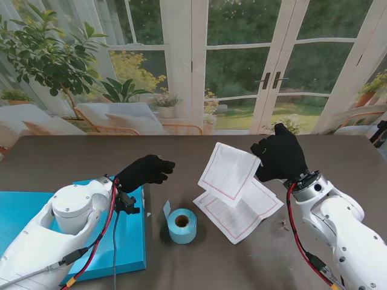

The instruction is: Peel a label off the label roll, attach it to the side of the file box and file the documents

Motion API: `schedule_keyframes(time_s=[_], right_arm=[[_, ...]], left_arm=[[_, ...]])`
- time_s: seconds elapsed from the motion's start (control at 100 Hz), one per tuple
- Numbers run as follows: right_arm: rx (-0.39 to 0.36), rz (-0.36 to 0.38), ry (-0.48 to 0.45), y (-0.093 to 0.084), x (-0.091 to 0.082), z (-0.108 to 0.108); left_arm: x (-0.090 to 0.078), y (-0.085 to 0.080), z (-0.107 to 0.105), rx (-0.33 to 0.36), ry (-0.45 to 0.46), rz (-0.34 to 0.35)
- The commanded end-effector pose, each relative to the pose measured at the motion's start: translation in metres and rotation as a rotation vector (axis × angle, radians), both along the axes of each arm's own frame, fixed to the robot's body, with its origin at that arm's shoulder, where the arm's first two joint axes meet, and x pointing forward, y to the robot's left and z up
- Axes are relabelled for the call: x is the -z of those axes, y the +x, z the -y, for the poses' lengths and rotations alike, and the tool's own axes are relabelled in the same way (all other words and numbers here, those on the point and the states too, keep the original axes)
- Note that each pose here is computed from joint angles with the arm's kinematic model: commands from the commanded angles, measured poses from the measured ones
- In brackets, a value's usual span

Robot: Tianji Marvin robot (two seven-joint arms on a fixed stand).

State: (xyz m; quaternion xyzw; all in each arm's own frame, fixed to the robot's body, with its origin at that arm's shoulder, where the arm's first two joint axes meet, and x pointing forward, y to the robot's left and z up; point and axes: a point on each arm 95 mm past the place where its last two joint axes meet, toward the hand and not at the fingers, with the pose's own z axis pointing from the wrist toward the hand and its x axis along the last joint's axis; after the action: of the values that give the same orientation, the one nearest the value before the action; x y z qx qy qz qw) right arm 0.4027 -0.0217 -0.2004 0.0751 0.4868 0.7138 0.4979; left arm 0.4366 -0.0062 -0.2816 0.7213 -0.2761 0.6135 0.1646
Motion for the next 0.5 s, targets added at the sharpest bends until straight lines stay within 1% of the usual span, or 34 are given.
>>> schedule_keyframes(time_s=[0.0,0.28,0.49], right_arm=[[-0.021,0.01,0.002,-0.002,-0.007,-0.008],[-0.089,0.019,0.037,-0.01,-0.009,-0.027],[-0.136,0.019,0.058,-0.016,-0.007,-0.04]], left_arm=[[0.001,0.0,0.005,0.028,-0.014,-0.018],[0.003,0.006,0.014,0.081,-0.051,-0.064],[0.003,0.01,0.022,0.101,-0.084,-0.066]])
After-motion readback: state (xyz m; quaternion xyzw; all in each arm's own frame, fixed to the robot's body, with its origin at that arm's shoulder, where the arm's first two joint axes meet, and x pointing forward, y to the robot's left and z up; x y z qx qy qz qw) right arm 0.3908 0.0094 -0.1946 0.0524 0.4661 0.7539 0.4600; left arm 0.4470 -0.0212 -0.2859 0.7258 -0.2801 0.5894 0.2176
